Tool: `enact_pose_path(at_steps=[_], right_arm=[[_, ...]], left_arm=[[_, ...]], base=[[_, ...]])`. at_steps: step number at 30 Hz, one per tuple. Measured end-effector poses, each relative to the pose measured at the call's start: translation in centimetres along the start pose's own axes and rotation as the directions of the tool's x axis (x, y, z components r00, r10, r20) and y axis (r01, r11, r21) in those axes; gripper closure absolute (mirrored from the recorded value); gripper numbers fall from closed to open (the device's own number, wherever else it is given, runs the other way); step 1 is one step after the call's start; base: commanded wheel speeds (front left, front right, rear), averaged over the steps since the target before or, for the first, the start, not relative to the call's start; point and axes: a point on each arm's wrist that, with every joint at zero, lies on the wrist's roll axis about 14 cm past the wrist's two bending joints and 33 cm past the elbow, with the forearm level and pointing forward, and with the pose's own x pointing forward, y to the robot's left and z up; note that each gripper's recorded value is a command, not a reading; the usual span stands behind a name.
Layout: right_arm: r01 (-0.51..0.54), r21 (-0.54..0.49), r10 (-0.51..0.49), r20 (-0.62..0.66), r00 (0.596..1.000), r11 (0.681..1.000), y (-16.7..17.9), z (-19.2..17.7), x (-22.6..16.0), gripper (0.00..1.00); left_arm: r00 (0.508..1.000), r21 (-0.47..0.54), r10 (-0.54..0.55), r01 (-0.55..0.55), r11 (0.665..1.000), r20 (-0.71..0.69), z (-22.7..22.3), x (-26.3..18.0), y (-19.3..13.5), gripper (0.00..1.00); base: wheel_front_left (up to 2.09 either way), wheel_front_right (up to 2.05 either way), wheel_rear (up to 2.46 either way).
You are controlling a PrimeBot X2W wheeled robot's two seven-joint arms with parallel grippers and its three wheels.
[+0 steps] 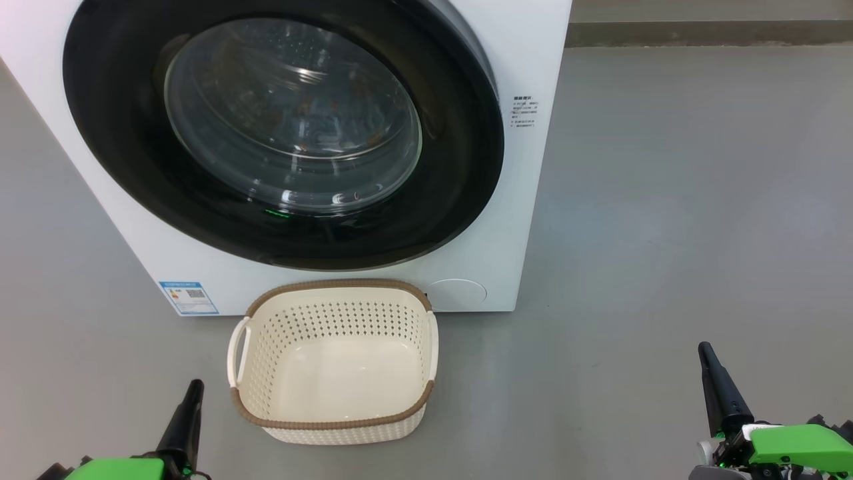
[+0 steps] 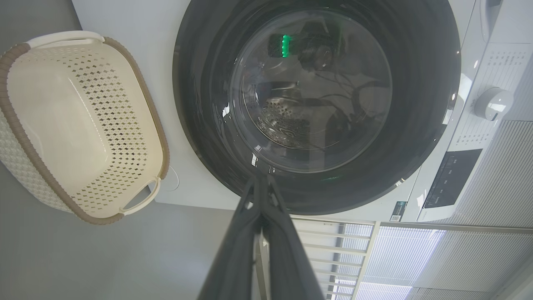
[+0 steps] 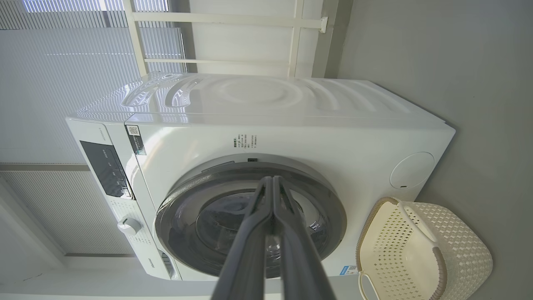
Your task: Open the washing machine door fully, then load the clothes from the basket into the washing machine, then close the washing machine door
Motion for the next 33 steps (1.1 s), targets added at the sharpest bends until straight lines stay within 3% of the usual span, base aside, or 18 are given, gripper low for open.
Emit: enact_pose_path(at_steps=[33], right_arm=[[0.000, 0.000, 0.000, 0.000, 1.000, 1.000, 0.00, 0.00, 0.00, 1.00]], left_arm=[[1.000, 0.000, 0.000, 0.000, 1.000, 0.001, 0.02, 0.00, 0.00, 1.00]], base=[[0.00, 0.00, 0.00]])
